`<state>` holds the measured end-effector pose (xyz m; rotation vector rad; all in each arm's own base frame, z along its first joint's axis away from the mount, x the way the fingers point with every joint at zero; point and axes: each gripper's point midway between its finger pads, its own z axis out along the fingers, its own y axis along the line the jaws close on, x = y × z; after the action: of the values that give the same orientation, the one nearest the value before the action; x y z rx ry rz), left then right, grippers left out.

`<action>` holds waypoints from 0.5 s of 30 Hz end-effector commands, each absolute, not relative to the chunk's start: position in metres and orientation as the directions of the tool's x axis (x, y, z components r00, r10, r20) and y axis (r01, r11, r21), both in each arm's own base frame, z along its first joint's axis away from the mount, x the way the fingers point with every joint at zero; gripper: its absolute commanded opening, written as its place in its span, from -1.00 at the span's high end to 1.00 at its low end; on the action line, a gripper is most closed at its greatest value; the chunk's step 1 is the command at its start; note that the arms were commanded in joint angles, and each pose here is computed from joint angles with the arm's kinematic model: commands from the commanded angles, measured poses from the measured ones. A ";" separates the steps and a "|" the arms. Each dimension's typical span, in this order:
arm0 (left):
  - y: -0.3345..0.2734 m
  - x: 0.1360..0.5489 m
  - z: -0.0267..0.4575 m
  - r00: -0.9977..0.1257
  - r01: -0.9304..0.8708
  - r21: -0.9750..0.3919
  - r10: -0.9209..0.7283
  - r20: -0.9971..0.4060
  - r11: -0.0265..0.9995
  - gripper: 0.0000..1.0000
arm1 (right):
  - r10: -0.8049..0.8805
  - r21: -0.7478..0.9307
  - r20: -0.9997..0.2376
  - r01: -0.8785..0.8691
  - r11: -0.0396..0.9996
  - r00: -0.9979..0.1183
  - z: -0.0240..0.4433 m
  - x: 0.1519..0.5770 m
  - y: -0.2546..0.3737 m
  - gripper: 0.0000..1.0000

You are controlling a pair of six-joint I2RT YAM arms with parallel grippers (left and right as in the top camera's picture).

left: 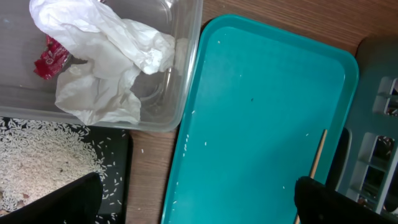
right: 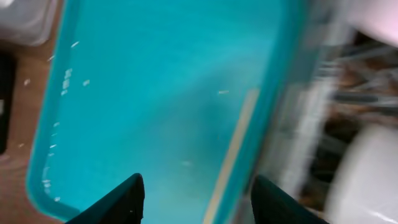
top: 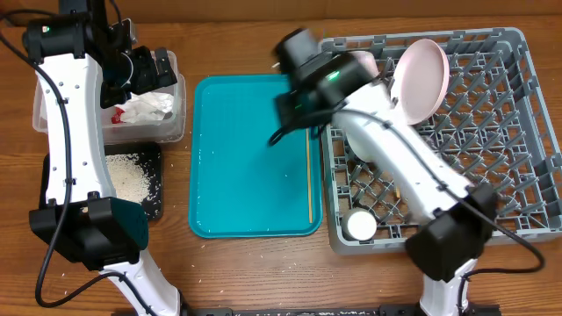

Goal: Sort waste into correct bins and load items into the dishwasher
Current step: 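Reach the right gripper back to the remaining chopstick and grasp it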

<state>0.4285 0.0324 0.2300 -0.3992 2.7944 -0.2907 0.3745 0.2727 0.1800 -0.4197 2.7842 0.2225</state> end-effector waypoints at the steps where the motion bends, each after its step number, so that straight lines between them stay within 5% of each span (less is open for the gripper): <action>1: 0.031 0.430 0.238 -0.911 -0.229 -0.236 -0.293 -0.291 0.945 -1.00 | -0.226 0.067 -0.205 -0.244 0.968 -0.952 0.118 0.364 0.279 -0.13; 15: 0.031 0.430 0.238 -0.910 -0.228 -0.236 -0.293 -0.292 0.945 -1.00 | -0.141 -0.145 -0.025 -0.136 0.980 -0.990 0.010 0.364 0.245 -0.14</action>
<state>0.4284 0.0324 0.2299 -0.3993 2.7948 -0.2908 0.3582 0.2538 0.0160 -0.2733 3.0914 -0.1855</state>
